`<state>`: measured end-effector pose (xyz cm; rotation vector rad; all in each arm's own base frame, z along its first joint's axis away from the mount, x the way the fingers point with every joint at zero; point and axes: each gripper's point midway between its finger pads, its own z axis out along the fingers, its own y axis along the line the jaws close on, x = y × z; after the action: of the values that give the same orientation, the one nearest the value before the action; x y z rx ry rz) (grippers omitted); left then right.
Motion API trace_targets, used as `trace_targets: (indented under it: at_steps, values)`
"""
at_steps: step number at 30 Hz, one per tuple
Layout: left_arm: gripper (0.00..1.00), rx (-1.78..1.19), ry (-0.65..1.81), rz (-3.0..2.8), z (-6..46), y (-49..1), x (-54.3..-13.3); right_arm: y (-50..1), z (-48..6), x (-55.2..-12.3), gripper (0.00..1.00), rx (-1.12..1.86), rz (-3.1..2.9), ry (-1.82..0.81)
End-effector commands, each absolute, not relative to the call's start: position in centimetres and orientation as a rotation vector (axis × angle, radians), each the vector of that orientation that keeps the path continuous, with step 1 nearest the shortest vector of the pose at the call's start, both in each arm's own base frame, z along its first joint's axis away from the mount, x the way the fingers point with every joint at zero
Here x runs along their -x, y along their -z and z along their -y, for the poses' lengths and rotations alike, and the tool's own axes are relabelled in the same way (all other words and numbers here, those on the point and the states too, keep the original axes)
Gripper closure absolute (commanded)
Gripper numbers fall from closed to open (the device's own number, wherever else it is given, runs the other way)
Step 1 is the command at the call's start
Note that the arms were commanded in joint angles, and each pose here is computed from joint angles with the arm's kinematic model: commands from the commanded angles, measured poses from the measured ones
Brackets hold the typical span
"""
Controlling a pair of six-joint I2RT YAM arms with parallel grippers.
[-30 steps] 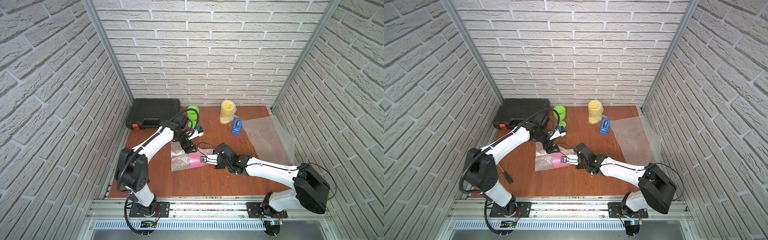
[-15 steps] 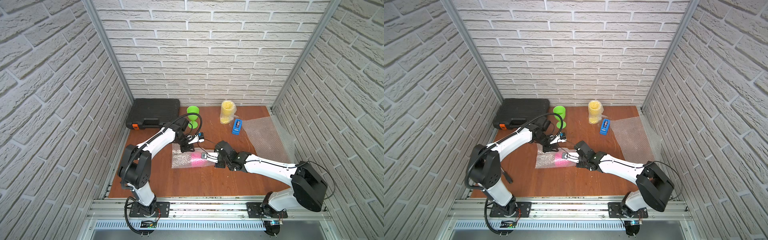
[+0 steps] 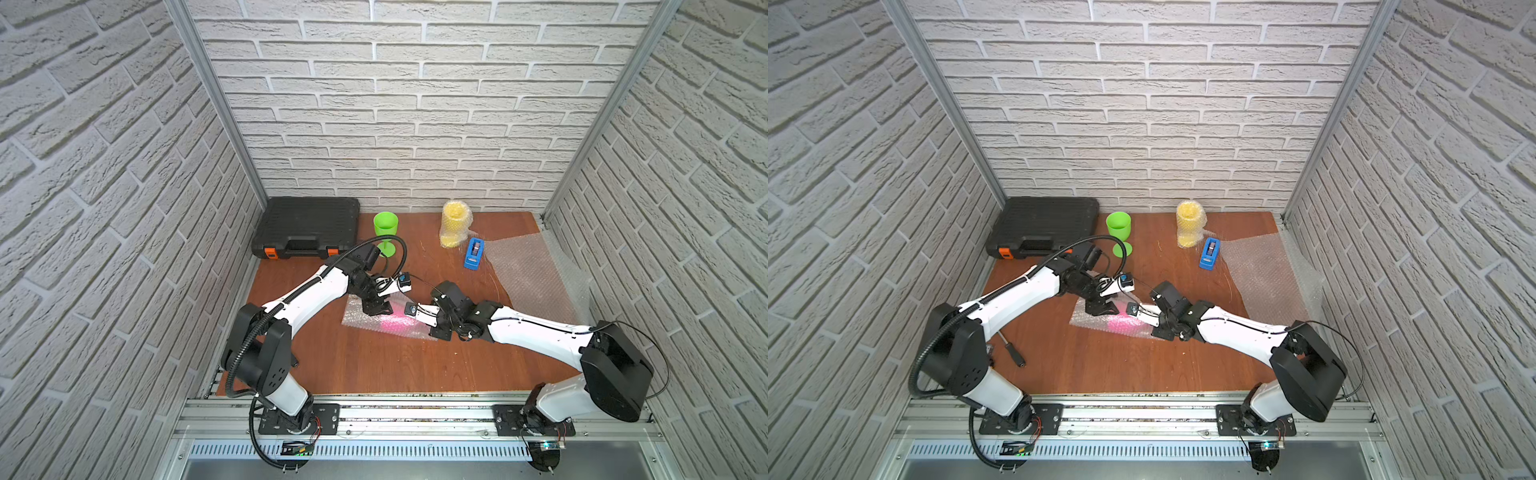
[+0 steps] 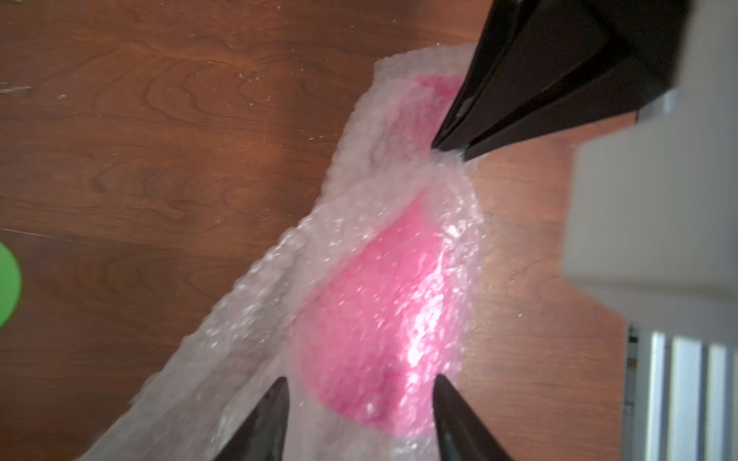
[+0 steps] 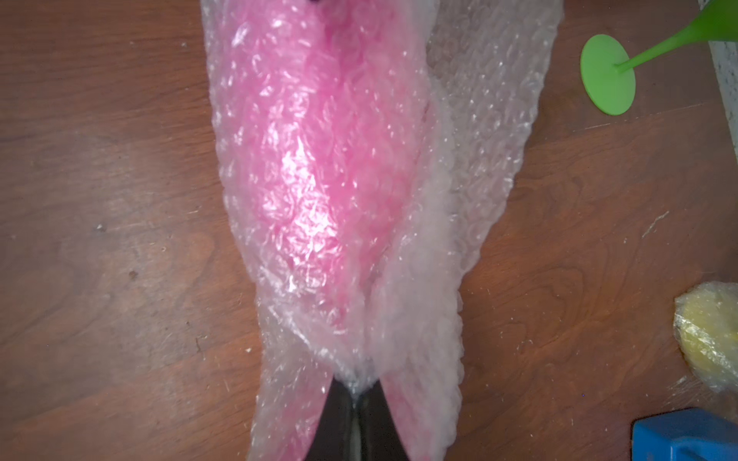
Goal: Wrap wine glasses in bubble wrap
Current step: Wrap the wine glass in bubble wrap.
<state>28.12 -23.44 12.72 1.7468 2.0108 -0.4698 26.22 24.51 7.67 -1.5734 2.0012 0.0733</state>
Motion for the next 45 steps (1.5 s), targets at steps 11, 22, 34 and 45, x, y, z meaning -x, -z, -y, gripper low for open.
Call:
trace_targets:
  at_steps: [11,22,34,45]
  values:
    - [0.35,-1.945,0.666,-1.919,24.0,-13.6,-31.9,-10.4,-25.7,-27.1,0.97,1.624,-1.793,-0.049]
    - [0.34,-1.899,0.792,-1.875,23.3,-14.9,-30.5,-10.2,-25.1,-27.8,0.97,1.608,-1.831,-0.03]
    - [0.56,-1.964,0.728,-1.939,22.9,-11.0,-31.8,-10.2,-25.2,-27.8,0.97,1.613,-1.842,-0.045]
    - [1.0,-1.971,0.71,-1.897,23.9,-13.5,-30.2,-9.6,-24.7,-28.0,0.97,1.561,-1.998,-0.079]
